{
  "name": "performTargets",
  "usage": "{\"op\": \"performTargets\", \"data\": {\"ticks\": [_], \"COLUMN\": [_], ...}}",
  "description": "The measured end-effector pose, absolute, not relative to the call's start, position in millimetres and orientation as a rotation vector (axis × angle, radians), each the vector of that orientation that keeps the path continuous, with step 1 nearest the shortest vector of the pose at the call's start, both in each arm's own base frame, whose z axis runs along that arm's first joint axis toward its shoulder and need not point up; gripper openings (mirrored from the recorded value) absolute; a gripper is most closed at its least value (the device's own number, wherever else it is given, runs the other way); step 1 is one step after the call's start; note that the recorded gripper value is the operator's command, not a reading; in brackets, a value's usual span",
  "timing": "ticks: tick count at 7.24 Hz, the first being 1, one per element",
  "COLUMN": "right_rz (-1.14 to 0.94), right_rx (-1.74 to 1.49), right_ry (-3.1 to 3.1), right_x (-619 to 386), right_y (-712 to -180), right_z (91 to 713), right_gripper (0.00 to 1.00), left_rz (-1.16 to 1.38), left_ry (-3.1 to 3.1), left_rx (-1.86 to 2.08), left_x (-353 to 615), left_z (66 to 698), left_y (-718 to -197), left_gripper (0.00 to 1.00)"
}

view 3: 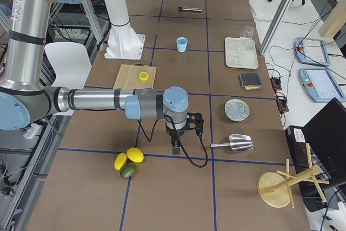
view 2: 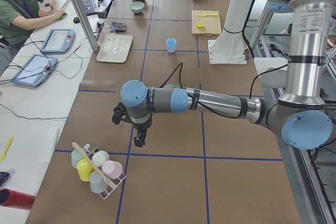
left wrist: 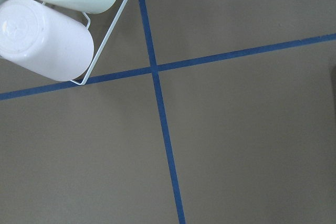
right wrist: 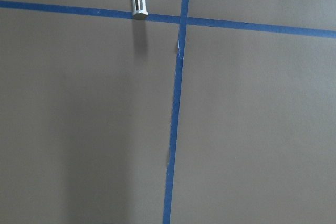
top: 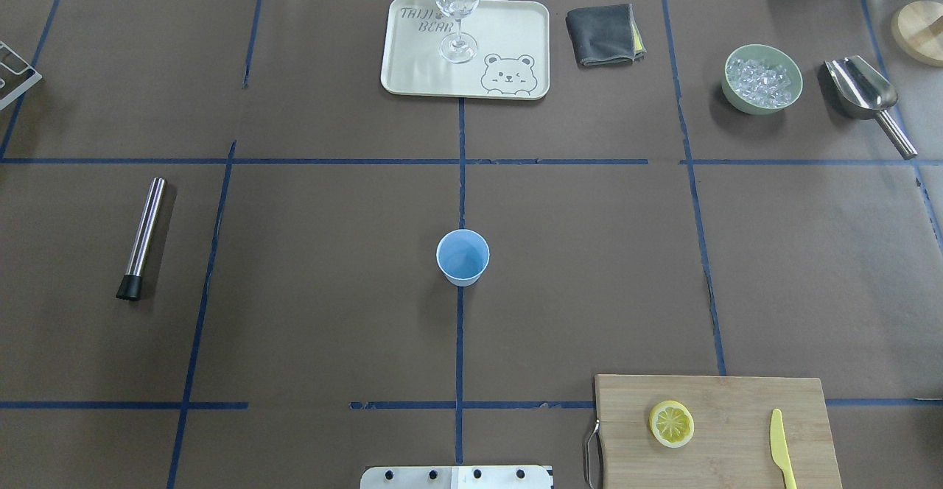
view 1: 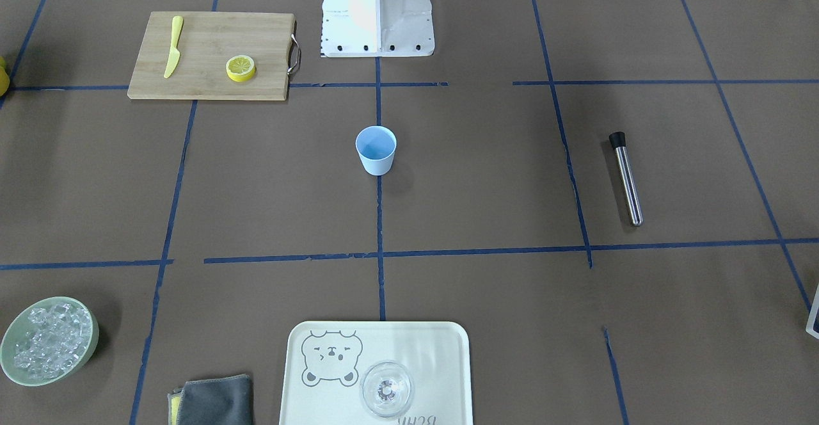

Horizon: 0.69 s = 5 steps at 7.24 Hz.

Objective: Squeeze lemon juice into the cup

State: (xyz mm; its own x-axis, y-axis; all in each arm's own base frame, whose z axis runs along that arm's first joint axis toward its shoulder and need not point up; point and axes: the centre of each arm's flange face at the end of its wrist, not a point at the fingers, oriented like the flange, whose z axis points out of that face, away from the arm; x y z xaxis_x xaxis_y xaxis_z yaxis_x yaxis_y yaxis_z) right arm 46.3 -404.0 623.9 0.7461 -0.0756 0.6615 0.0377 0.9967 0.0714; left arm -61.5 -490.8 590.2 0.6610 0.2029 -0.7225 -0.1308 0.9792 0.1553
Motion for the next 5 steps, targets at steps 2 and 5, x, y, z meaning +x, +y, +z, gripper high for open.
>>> {"op": "performTargets", "data": {"ticks": [2, 5], "right_rz": [-0.073, -0.083], "right_rx": [0.072, 0.114], "right_ry": [-0.728, -0.736], "right_x": [46, 44], "right_y": [-403, -411], "right_z": [625, 616], "right_gripper": [1.0, 1.0], "left_rz": [0.198, 0.23], "left_ry": [0.821, 0.789], "left_rx": [0.106, 0.172], "left_x": [-61, -62], "left_z": [583, 563], "left_y": [-491, -494], "left_gripper": [1.0, 1.0]}}
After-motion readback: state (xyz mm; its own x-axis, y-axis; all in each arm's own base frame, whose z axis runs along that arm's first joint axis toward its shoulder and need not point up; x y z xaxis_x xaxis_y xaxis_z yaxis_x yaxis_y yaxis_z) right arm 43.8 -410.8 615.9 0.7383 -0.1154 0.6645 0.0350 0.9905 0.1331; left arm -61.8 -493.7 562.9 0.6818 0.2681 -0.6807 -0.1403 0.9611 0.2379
